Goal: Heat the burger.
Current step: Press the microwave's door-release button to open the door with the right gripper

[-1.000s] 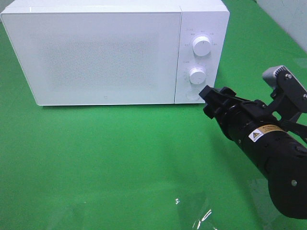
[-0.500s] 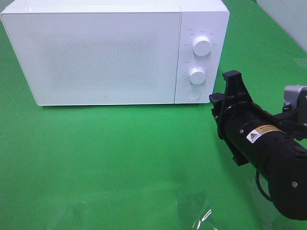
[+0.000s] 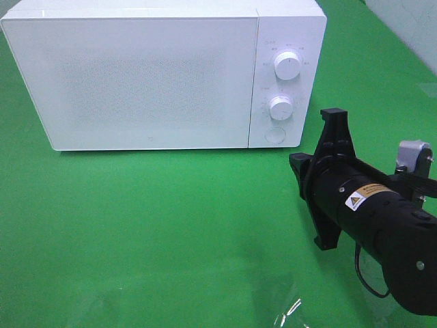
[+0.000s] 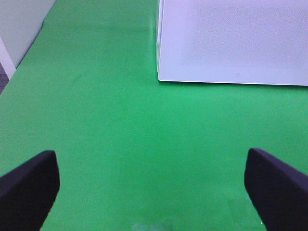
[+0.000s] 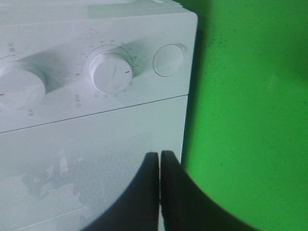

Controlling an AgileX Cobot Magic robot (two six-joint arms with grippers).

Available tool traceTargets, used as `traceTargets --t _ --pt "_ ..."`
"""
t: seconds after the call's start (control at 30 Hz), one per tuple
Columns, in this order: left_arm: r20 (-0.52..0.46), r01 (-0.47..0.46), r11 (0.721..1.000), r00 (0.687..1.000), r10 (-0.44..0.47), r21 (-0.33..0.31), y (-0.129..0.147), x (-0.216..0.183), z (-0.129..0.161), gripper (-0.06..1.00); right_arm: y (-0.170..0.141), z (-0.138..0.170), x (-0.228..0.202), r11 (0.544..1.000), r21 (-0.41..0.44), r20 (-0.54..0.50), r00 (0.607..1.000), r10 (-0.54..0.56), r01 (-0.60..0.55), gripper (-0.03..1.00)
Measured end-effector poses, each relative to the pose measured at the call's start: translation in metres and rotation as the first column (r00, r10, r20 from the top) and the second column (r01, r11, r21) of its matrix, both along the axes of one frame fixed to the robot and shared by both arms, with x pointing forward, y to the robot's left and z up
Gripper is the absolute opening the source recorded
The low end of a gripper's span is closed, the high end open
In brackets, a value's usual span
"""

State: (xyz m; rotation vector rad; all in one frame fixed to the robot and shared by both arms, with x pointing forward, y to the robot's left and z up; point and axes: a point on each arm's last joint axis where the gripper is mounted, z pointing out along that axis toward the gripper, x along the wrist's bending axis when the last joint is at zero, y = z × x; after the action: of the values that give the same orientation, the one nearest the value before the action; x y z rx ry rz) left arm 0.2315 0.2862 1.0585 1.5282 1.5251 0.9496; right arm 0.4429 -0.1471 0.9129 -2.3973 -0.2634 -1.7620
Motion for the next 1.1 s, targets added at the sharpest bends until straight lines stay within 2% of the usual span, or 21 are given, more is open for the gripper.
traceTargets --t 0.43,1.1 --pt "0.000 0.000 1.000 1.000 0.000 0.000 0.000 0.000 0.000 0.96 0.000 -0.007 0.006 1.000 0.015 -0.047 0.999 -0.024 0.025 0.01" --pt "0.000 0.000 1.000 1.000 0.000 0.000 0.000 0.000 0.000 0.96 0.023 -0.032 0.041 0.998 0.046 -0.076 0.996 -0.050 0.053 0.01"
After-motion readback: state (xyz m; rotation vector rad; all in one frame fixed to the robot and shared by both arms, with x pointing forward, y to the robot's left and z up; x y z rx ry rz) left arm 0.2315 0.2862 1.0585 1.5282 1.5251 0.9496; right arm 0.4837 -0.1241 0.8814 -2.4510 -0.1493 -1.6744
